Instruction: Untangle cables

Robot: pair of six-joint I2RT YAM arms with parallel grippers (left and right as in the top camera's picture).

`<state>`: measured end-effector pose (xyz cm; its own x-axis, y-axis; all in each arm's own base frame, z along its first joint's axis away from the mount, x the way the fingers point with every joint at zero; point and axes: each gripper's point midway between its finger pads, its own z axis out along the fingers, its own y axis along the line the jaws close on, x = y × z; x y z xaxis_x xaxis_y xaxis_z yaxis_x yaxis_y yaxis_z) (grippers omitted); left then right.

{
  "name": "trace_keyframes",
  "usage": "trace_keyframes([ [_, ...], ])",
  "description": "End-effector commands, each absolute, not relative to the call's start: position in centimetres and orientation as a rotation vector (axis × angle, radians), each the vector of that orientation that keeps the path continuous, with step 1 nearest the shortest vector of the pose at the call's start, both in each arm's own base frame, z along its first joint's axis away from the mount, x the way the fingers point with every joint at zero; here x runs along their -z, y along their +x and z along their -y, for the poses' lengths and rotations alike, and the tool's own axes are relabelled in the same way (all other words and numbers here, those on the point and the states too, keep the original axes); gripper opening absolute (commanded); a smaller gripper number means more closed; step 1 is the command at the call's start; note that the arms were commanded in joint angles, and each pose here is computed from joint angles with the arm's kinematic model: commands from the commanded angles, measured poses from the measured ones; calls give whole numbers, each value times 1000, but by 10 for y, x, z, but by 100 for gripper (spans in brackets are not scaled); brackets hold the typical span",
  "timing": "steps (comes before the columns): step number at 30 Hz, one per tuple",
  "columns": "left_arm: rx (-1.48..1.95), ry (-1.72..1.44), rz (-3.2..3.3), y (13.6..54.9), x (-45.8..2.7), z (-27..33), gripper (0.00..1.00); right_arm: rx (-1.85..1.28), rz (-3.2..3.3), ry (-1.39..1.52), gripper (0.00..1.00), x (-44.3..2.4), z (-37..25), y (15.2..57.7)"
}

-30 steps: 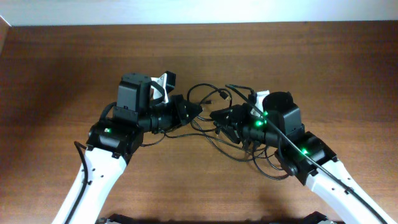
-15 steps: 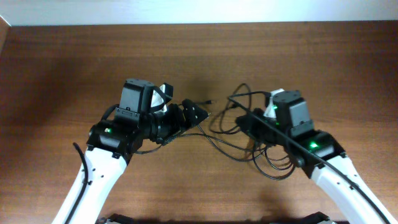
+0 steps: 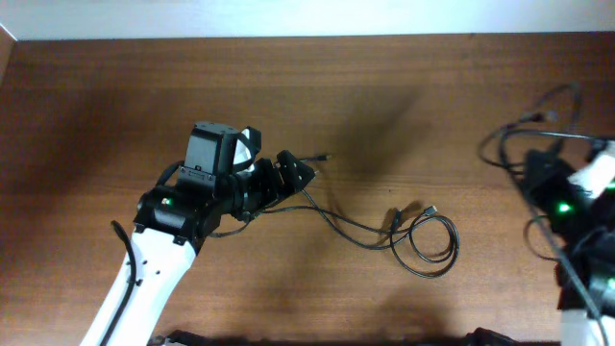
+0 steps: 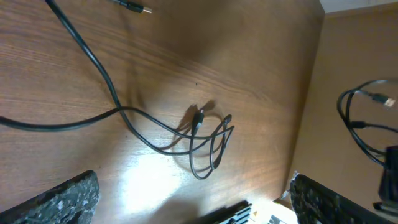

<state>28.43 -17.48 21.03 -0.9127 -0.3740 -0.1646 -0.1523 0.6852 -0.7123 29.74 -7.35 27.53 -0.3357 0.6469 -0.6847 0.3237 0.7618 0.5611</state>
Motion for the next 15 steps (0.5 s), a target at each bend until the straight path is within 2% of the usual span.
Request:
trace_keyframes([
  [1, 1050, -406, -2585, 287, -215, 174, 99, -263, -1869, 913, 4, -266, 148, 304],
  [7, 1050, -406, -2585, 287, -215, 174, 99, -167, -1690, 1035, 4, -232, 260, 354],
  [9, 1050, -406, -2584, 288, -216, 174, 99, -139, -1693, 1075, 4, -204, 299, 369],
  [15, 1050, -406, -2585, 287, -215, 174, 99, -167, -1725, 1221, 4, -135, 373, 373],
])
